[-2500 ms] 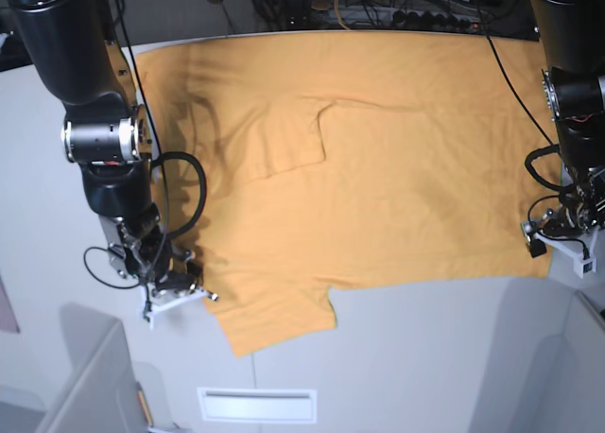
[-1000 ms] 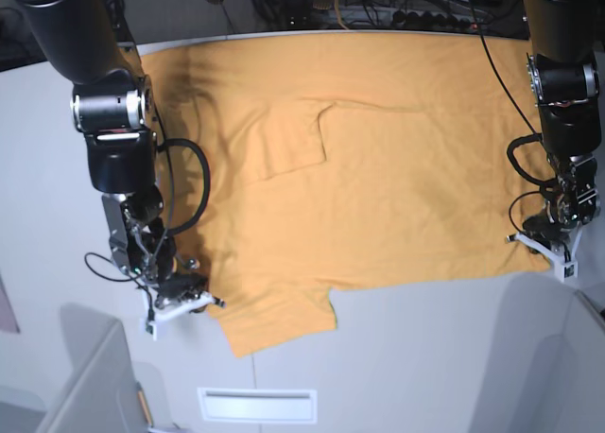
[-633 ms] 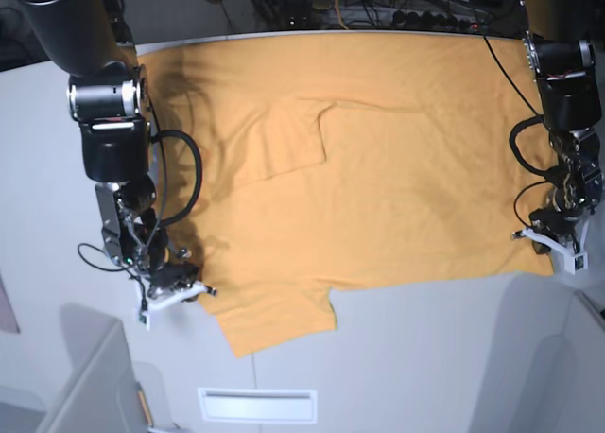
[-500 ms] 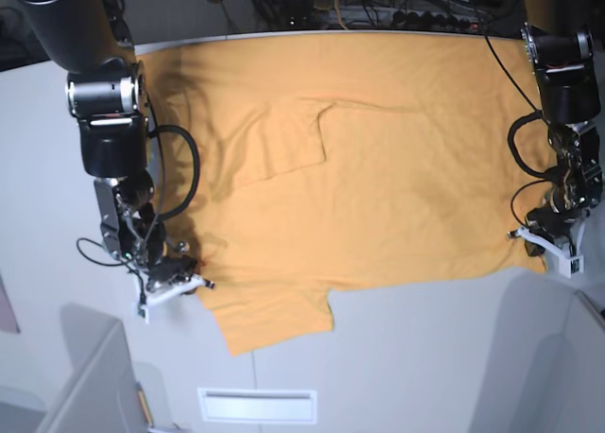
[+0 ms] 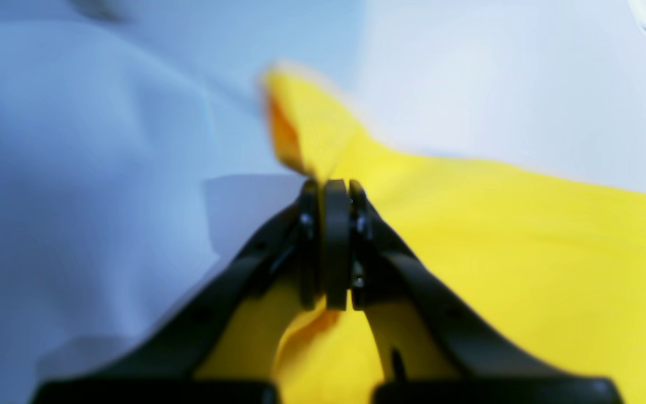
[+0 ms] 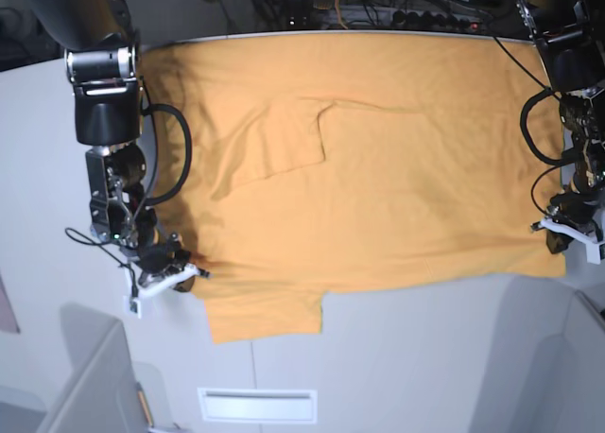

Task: Fold the T-shirt properly
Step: 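Lift the hem corners and fold them toward the collar with both grippers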

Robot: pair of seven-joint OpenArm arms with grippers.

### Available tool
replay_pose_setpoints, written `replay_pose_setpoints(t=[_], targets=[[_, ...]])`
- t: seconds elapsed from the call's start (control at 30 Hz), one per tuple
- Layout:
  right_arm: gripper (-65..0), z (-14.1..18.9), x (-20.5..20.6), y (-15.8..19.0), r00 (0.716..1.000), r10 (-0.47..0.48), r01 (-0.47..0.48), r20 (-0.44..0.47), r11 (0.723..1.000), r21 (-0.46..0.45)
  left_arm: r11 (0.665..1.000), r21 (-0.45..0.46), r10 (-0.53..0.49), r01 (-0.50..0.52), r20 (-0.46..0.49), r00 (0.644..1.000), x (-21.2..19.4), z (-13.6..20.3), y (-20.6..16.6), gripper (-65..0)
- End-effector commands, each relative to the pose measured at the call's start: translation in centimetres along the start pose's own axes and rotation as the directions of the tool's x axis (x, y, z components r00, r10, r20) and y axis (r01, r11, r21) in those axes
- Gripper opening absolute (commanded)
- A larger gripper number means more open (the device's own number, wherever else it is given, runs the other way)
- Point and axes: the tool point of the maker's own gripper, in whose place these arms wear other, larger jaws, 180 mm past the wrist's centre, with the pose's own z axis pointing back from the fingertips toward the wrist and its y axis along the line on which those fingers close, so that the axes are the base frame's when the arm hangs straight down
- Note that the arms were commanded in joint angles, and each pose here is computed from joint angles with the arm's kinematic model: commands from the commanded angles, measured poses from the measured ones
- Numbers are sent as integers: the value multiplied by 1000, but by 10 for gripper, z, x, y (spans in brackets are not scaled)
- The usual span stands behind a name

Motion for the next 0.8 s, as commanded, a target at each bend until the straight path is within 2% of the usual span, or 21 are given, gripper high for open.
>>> replay_pose_setpoints(t=[0.0, 0.1, 0.2, 0.37, 0.53, 0.77], targets=[[-650, 4, 26, 13, 998, 9, -11, 63, 999, 31, 999, -30, -31, 33, 70, 997, 29, 5, -5, -650], [-650, 12, 24, 15, 998, 2, -3, 67, 1000, 15, 998, -40, -51, 52, 23, 998, 22, 8, -7, -650], [-650, 19, 22, 19, 996, 6, -8, 87, 1000, 19, 998, -36, -58, 59, 17, 998, 18, 11, -5, -650], [-650, 27, 13, 23, 996, 15, -18, 83, 999, 32, 997, -37, -64, 67, 64, 996, 25, 30, 7, -650], [-650, 37, 14, -2, 995, -65, 65, 80, 998, -4, 997, -26, -77, 78, 33, 996, 11, 36, 14, -650], [-650, 51, 15, 0, 996, -56, 56, 73, 998, 3, 994, -38, -98, 99, 29, 995, 8, 49, 20, -650]])
